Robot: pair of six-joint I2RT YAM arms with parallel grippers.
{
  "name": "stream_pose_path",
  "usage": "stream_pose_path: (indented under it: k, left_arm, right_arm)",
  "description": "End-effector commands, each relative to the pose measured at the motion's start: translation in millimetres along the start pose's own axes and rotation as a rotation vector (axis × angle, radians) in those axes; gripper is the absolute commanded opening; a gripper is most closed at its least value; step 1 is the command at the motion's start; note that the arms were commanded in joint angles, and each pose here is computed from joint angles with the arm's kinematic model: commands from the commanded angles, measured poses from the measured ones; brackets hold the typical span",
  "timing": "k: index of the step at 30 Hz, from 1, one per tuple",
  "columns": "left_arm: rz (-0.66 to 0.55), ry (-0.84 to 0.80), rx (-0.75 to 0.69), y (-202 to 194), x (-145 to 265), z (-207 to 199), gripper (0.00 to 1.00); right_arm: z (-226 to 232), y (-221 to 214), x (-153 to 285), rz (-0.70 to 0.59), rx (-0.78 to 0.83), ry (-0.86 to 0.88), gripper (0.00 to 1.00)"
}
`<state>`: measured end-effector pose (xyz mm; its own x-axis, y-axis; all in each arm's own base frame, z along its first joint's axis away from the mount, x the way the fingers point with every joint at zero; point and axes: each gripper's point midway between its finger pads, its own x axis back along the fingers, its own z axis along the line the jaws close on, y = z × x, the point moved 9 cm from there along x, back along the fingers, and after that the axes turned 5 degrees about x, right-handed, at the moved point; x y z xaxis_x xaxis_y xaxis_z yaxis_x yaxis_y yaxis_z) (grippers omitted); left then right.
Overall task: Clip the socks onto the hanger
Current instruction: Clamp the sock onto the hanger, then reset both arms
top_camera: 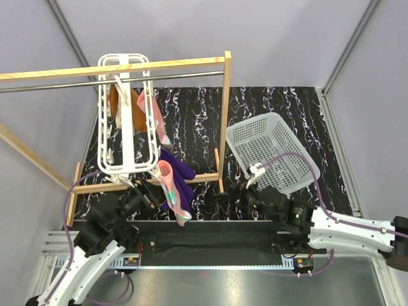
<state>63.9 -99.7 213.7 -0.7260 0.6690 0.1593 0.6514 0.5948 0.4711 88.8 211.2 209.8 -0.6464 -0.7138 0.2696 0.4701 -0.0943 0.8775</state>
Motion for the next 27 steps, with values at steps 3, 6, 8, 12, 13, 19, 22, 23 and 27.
stream_pose_path:
  k: [3,6,8,12,13,19,22,23,27]
  left_arm:
    - [-0.063,-0.493,-0.148,1,9,-34,0.99]
    - [-0.045,-0.591,-0.131,-7,-5,-26,0.99]
    - [-0.044,-0.739,-0.093,-11,-5,-29,0.99]
    - [-0.036,-0.888,0.012,-27,-11,-6,0.99]
    - [-0.021,-0.877,0.015,-29,-13,-2,0.99]
    - [0.044,-0.860,-0.013,-36,-14,3,0.99]
    - [0.070,-0.849,-0.016,-38,-15,5,0.99]
    - [0.072,-0.846,-0.011,-38,-16,6,0.99]
    - [0.066,-0.842,-0.004,-38,-16,6,0.99]
  right_arm:
    - [-5,-2,13,-0.404,-0.073,0.266,1.00]
    - [-11,-11,20,-0.443,-0.069,0.311,1.00]
    - [-16,-20,20,-0.416,-0.060,0.297,1.00]
    - [-32,-39,22,-0.409,-0.161,0.241,1.00]
    - [-42,-50,19,-0.365,-0.167,0.157,1.00]
    - [-50,-58,18,-0.320,-0.158,0.092,0.99]
    - [-53,-62,15,-0.303,-0.168,0.046,1.00]
    - [-54,-63,14,-0.298,-0.183,0.037,1.00]
    - [-58,-69,10,-0.276,-0.212,-0.018,1.00]
